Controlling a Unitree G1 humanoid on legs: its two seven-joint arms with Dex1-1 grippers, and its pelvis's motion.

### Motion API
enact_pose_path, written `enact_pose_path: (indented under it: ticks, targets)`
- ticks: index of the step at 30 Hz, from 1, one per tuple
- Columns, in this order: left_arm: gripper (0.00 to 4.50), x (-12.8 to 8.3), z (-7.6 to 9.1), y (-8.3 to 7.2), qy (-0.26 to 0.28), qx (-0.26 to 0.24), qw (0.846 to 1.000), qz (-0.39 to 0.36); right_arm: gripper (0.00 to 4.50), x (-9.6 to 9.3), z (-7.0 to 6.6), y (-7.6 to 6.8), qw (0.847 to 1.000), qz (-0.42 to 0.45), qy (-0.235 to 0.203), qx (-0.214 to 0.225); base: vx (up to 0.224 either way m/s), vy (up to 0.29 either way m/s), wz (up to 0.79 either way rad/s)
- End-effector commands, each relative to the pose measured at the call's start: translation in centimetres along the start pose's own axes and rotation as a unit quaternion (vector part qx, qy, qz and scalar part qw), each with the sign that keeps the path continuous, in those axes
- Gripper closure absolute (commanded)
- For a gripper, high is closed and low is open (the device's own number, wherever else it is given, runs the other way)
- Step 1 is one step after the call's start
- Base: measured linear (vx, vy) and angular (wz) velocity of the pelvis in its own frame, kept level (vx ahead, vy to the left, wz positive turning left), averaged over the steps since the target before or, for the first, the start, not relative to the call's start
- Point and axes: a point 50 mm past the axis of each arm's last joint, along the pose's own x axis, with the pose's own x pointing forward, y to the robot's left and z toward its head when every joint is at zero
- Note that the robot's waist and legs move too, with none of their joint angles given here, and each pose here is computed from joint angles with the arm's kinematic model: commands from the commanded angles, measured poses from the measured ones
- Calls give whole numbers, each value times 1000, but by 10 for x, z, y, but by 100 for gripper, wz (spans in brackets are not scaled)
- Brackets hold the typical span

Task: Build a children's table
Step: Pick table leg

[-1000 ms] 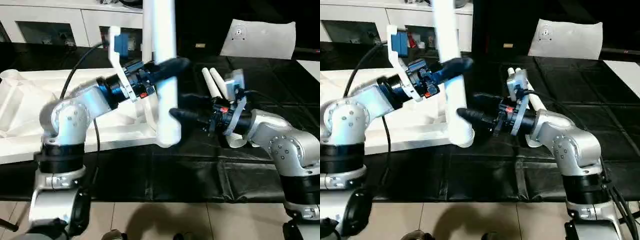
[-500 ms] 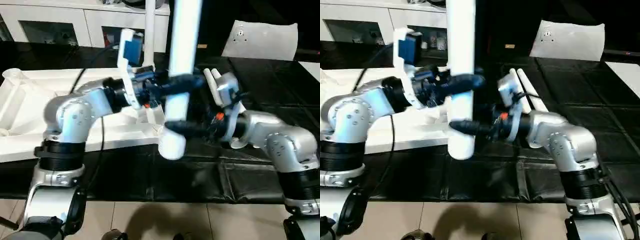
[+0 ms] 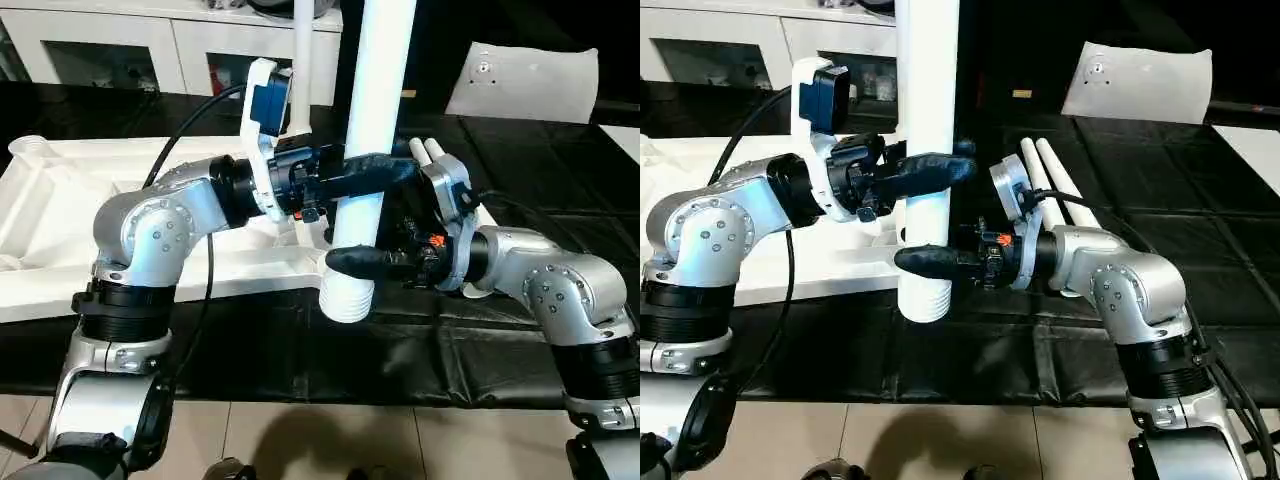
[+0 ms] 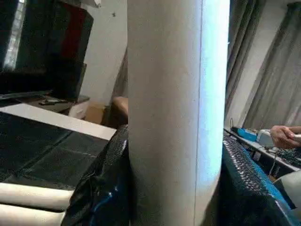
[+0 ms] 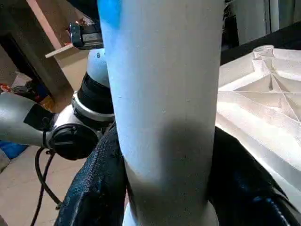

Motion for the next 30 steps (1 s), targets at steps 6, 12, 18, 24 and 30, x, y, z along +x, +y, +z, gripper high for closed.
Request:
enact_pose_path:
  ticks: [6, 12, 18, 24, 30]
  targets:
    - [193, 2, 9, -1, -37, 12, 999, 33, 259, 0, 3, -4, 999, -33, -8, -15, 0, 0, 0]
    - [153, -2, 9, 7, -65, 20, 991, 117, 259, -1, 5, -9, 997, -66, -18, -32, 0, 0, 0]
    - [187, -4, 9, 12, -99, 20, 974, 205, 259, 0, 8, -17, 992, -110, -20, -56, 0, 0, 0]
    - [221, -3, 5, 14, -115, 30, 956, 267, 259, 3, 8, -20, 990, -126, -20, -66, 0, 0, 0]
    - [221, 2, -3, 11, -108, 28, 953, 282, 260, 4, 9, -23, 988, -136, -22, -74, 0, 0, 0]
